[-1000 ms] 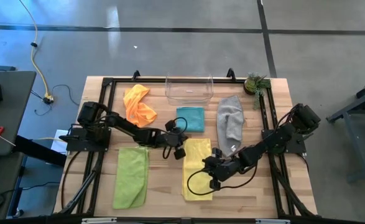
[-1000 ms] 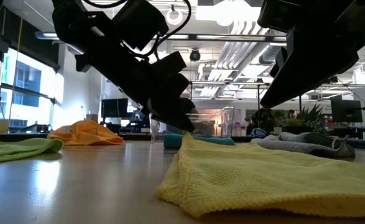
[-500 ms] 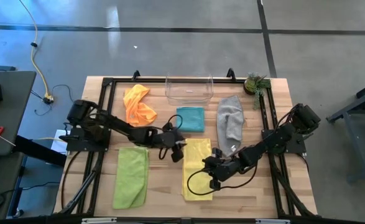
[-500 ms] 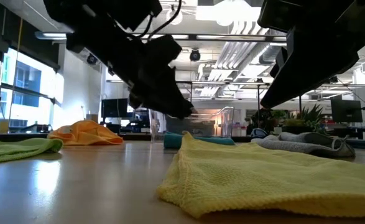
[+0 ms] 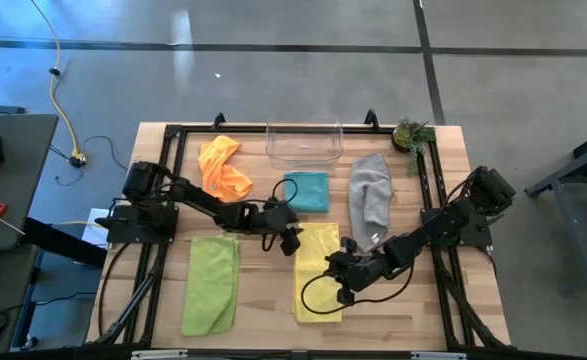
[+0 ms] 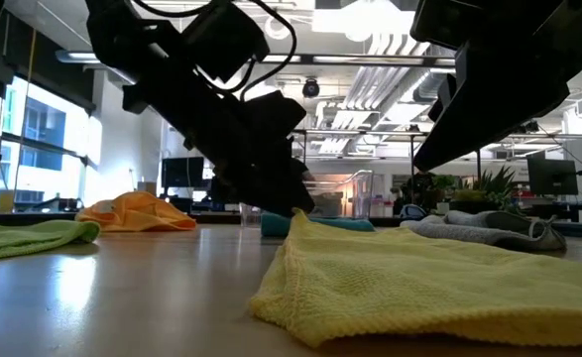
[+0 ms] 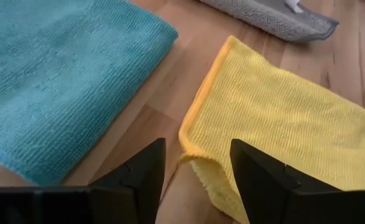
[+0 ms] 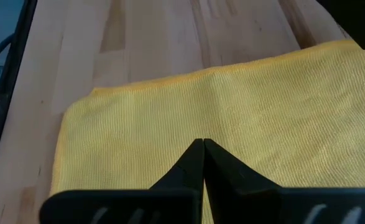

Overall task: Fold microfiber towels
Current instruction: Fold the yellow microfiber towel on the table, then fold the yellow towel on the table

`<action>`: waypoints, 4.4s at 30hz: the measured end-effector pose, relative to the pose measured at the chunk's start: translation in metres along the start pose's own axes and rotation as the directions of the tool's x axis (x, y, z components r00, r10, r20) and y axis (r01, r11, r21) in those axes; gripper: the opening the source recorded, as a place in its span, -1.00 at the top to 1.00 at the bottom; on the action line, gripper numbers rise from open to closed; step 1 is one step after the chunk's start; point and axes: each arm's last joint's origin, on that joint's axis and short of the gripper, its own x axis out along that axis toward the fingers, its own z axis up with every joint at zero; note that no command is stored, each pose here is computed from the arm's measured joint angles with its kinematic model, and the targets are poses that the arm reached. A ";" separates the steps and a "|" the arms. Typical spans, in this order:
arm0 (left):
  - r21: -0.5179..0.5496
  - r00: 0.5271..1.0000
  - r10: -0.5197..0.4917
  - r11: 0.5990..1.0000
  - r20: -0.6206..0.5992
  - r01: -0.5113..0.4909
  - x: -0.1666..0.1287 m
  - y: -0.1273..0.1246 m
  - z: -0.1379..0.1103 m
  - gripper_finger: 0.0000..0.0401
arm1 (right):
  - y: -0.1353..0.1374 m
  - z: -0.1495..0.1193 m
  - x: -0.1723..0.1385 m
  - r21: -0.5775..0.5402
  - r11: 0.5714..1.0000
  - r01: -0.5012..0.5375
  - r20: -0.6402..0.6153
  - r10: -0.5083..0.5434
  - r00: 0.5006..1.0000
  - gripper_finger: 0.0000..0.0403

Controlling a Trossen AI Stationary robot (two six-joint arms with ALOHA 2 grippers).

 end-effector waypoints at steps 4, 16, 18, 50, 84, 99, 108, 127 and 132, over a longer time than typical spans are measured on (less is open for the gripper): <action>0.016 1.000 0.013 1.000 0.004 -0.013 0.000 0.001 0.000 0.22 | 0.000 0.000 0.000 -0.007 1.000 0.001 0.001 -0.001 1.000 1.00; 0.095 0.999 0.043 0.994 0.027 -0.046 0.001 0.005 0.003 0.97 | 0.000 0.000 0.000 -0.007 1.000 0.001 0.001 -0.001 1.000 1.00; 0.094 0.999 0.043 0.995 0.030 -0.046 0.001 0.005 0.004 0.96 | 0.000 0.000 0.000 -0.007 1.000 0.001 0.001 -0.001 1.000 1.00; -0.021 0.997 0.070 0.997 0.030 -0.069 0.003 0.001 -0.004 0.36 | 0.000 0.000 0.000 -0.006 1.000 0.000 0.002 0.000 1.000 1.00; -0.102 0.998 0.048 0.993 -0.028 -0.051 0.001 -0.004 -0.012 0.17 | 0.000 0.001 0.000 -0.009 1.000 -0.004 0.009 0.004 1.000 1.00; -0.037 0.997 0.063 0.997 0.048 -0.062 0.006 -0.005 -0.010 0.97 | 0.000 0.001 0.000 -0.010 1.000 -0.005 0.011 0.005 1.000 1.00; -0.033 0.994 0.083 0.996 0.067 -0.081 0.005 -0.007 -0.010 0.98 | 0.002 0.000 0.005 -0.006 1.000 -0.005 0.018 0.005 1.000 1.00; -0.015 0.987 0.107 0.994 0.121 -0.106 0.005 -0.007 -0.006 1.00 | 0.048 -0.040 0.016 -0.078 0.987 -0.141 -0.007 0.141 0.990 1.00; -0.016 0.986 0.112 0.994 0.126 -0.111 0.005 -0.005 -0.004 1.00 | 0.069 -0.050 0.034 -0.117 0.983 -0.140 -0.048 0.136 0.990 1.00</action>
